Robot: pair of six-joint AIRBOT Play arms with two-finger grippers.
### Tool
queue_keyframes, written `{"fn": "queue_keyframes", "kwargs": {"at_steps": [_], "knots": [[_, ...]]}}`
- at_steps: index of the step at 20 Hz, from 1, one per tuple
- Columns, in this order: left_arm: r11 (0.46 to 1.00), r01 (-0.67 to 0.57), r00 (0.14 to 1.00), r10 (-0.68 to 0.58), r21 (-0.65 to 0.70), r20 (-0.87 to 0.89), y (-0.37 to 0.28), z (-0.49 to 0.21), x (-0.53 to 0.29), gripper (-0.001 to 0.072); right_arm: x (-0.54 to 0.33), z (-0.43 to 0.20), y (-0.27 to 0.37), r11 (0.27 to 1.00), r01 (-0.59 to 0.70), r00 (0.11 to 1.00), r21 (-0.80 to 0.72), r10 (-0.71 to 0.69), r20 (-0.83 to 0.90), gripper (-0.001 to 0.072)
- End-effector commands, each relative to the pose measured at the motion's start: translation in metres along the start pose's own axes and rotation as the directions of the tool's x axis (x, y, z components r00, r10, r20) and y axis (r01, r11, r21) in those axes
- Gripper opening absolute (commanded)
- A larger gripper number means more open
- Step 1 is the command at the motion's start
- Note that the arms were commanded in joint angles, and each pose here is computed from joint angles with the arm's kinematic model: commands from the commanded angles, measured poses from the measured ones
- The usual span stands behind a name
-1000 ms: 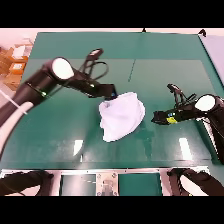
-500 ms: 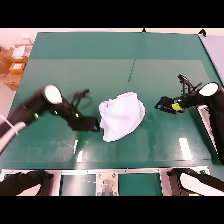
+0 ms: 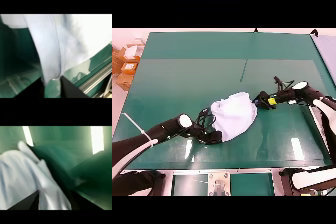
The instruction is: Fold the shirts.
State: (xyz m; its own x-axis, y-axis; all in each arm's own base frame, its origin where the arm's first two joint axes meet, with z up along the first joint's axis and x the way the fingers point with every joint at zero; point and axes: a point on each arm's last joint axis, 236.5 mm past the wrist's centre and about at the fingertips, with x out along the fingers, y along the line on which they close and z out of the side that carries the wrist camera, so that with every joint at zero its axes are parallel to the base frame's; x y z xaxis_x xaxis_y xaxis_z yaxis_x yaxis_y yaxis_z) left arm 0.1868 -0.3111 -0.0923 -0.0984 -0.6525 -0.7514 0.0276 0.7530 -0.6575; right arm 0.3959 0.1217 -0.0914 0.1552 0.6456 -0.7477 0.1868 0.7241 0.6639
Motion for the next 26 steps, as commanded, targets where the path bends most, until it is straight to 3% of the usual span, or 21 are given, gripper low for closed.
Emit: {"fn": "queue_keyframes", "kwargs": {"at_steps": [1,3,4,6,9,13,17,20,23,26], "knots": [[1.000,0.026,0.999,-0.026,0.010,0.044,-0.005,0.010,0.006,0.0026,0.031,-0.007,0.012,0.999,-0.025,0.997,-0.028,0.023,-0.069,0.0379],[0.999,0.025,0.999,-0.026,0.026,0.046,-0.004,0.014,0.003,0.0023,0.033,-0.007,0.018,0.998,-0.030,0.997,-0.062,0.026,-0.076,0.0063],[0.999,0.017,0.999,-0.018,0.039,0.038,-0.002,0.015,-0.001,0.0023,0.029,-0.004,0.021,0.996,-0.040,0.996,-0.079,0.034,-0.079,0.0015],[0.997,-0.006,0.998,0.001,0.075,0.055,0.002,0.029,-0.021,0.0023,0.006,0.011,0.032,0.993,-0.069,0.996,-0.096,0.064,-0.061,0.0013],[0.990,0.013,0.972,-0.045,0.141,0.229,-0.024,0.076,-0.095,0.0022,-0.064,0.045,0.067,0.978,-0.105,0.992,-0.178,0.116,0.053,0.0013],[0.951,0.001,0.835,-0.172,0.310,0.522,-0.101,0.117,-0.248,0.0022,-0.201,0.062,0.155,0.910,-0.050,0.927,-0.413,0.196,0.319,0.0013],[0.831,-0.079,0.655,-0.372,0.550,0.658,-0.212,0.090,-0.384,0.0022,-0.332,0.007,0.265,0.742,0.131,0.779,-0.658,0.333,0.531,0.0013],[0.746,-0.190,0.566,-0.449,0.639,0.692,-0.260,0.054,-0.451,0.0022,-0.401,-0.041,0.305,0.652,0.317,0.655,-0.689,0.375,0.656,0.0013],[0.758,-0.305,0.516,-0.377,0.577,0.769,-0.253,0.051,-0.480,0.0022,-0.416,-0.062,0.311,0.626,0.372,0.629,-0.685,0.373,0.682,0.0014],[0.792,-0.388,0.578,-0.189,0.471,0.794,-0.206,0.070,-0.459,0.0022,-0.392,-0.052,0.291,0.661,0.329,0.679,-0.675,0.331,0.655,0.0014]]}}
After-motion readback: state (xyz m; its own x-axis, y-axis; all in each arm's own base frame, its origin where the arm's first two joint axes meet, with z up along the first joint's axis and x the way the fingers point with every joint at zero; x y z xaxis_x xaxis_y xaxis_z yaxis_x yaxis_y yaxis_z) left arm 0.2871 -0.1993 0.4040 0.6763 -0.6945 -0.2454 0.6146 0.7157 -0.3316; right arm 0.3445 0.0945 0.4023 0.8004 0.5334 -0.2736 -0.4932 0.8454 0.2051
